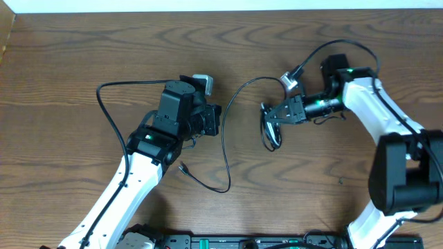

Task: Untangle cables

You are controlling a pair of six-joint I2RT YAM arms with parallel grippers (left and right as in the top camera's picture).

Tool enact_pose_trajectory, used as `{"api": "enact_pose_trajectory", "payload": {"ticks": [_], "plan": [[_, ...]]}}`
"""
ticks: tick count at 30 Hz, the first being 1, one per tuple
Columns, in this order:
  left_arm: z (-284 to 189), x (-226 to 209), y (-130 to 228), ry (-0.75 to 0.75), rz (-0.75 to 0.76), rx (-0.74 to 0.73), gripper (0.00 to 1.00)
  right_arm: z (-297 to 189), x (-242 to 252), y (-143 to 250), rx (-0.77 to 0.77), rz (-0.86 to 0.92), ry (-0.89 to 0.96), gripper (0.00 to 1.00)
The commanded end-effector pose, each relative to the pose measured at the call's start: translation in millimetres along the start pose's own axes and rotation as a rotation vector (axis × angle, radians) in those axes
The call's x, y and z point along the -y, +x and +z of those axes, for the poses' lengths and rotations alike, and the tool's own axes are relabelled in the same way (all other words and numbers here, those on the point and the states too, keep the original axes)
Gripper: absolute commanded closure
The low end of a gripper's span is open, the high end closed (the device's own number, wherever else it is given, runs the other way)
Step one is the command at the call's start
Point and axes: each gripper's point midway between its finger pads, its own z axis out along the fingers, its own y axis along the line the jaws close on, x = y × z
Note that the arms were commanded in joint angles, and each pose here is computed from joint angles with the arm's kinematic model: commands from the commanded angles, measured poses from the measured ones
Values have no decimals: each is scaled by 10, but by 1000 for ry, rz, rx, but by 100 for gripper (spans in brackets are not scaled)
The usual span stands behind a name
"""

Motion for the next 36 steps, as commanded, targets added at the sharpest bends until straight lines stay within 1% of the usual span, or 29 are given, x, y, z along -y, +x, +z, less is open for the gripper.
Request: {"api": "enact_pose_trajectory", "payload": {"ticks": [1,6,8,13,18,20,21,24,28,31,33,35,36], "plan": [[-54,36,-52,14,-10,19,91,147,-157,-26,-6,-32,-121,99],[-54,36,-51,14,-10,19,91,249,3,-8,-29,-17,-107,99],[-54,35,-50,14,-10,18,91,279,201,9,-47,3,-37,99],[-54,35,-50,14,-10,18,91,280,893,77,-91,136,250,99],[-54,32,-42,12,-11,15,91,177,1155,64,-76,182,368,99],[-54,32,-42,12,-11,15,91,142,1164,30,-61,188,368,96],[-54,32,-43,13,-11,15,91,129,1161,15,-58,187,369,91],[-54,32,-43,13,-11,15,91,98,1100,0,-62,189,367,83],[-54,33,-43,13,-11,15,91,-12,815,-72,-82,108,361,76],[-54,33,-45,13,-11,16,91,-137,545,-196,-55,42,374,74],[-54,34,-46,13,-11,16,85,-249,392,-300,-15,-3,416,68],[-53,42,-49,16,-9,18,83,-397,391,-379,37,22,513,60],[-50,54,-46,18,-8,17,77,-519,452,-417,75,57,601,59]]}}
